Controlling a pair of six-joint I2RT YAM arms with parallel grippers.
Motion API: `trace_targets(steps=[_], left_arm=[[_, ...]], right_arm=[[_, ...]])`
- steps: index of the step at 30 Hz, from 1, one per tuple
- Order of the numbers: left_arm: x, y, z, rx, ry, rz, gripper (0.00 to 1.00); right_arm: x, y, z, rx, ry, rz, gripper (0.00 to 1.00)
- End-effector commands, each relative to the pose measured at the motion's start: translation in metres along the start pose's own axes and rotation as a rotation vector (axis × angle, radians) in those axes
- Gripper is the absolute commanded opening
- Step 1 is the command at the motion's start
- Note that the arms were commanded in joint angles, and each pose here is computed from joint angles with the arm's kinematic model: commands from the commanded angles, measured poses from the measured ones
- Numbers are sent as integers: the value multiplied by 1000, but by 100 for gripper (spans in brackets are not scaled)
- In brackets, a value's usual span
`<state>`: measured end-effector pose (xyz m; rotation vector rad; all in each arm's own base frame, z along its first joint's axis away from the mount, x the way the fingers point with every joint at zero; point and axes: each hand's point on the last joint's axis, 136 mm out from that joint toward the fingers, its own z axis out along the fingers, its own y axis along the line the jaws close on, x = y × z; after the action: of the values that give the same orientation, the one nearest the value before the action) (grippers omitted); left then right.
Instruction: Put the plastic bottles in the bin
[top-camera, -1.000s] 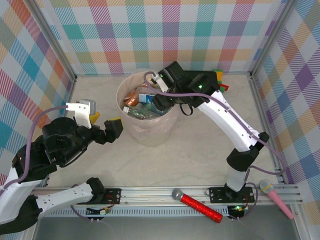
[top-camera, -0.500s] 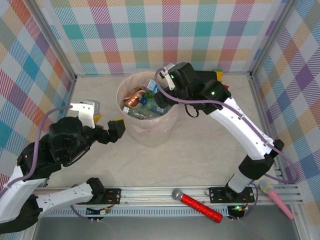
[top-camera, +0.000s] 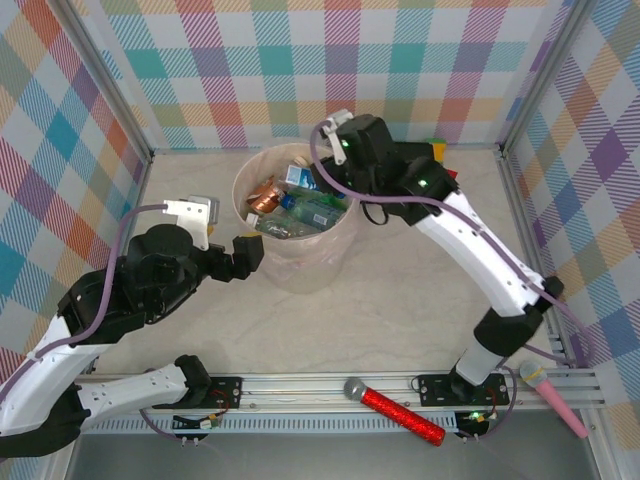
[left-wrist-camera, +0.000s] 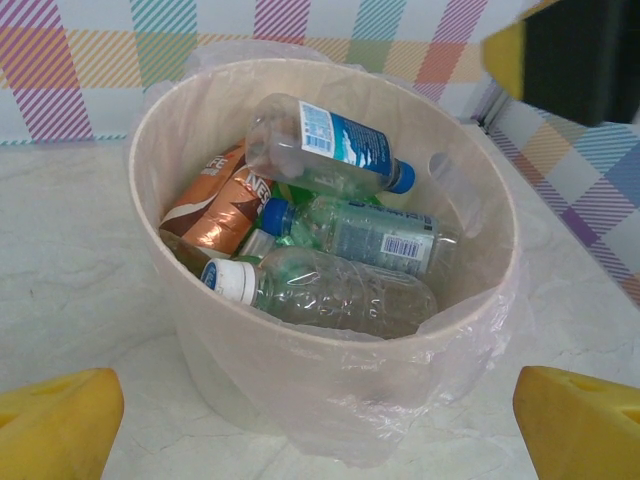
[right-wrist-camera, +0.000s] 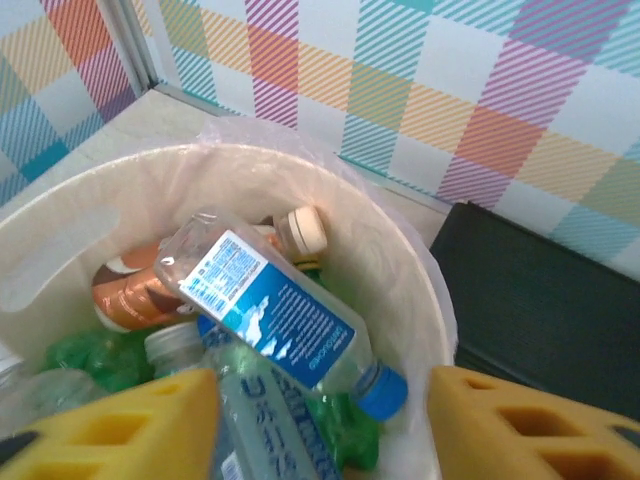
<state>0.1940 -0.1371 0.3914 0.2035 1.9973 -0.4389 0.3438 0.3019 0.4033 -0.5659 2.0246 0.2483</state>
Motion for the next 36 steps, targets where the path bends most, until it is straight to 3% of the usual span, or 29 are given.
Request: trace_targets(steps=[1, 4, 14, 25, 31, 36], left_arm=[[-4, -1, -6, 19, -28, -26, 100], [-5, 2, -10, 19, -34, -32, 100], [-3, 6, -16, 19, -36, -36, 100], [-1, 7, -14, 13, -36, -34, 99], [0, 6, -12, 15, -34, -33, 99], [-1, 7, -13, 11, -35, -35, 100]], right_arm=[[-5, 5, 31, -5, 7, 16, 44], [1, 12, 58, -13, 50, 11, 33], [45, 42, 116, -96, 238, -16, 32], [44, 70, 80, -242, 230, -22, 33], [50, 81, 65, -268, 244, -48, 35], [33, 72, 48, -235, 178, -37, 37]])
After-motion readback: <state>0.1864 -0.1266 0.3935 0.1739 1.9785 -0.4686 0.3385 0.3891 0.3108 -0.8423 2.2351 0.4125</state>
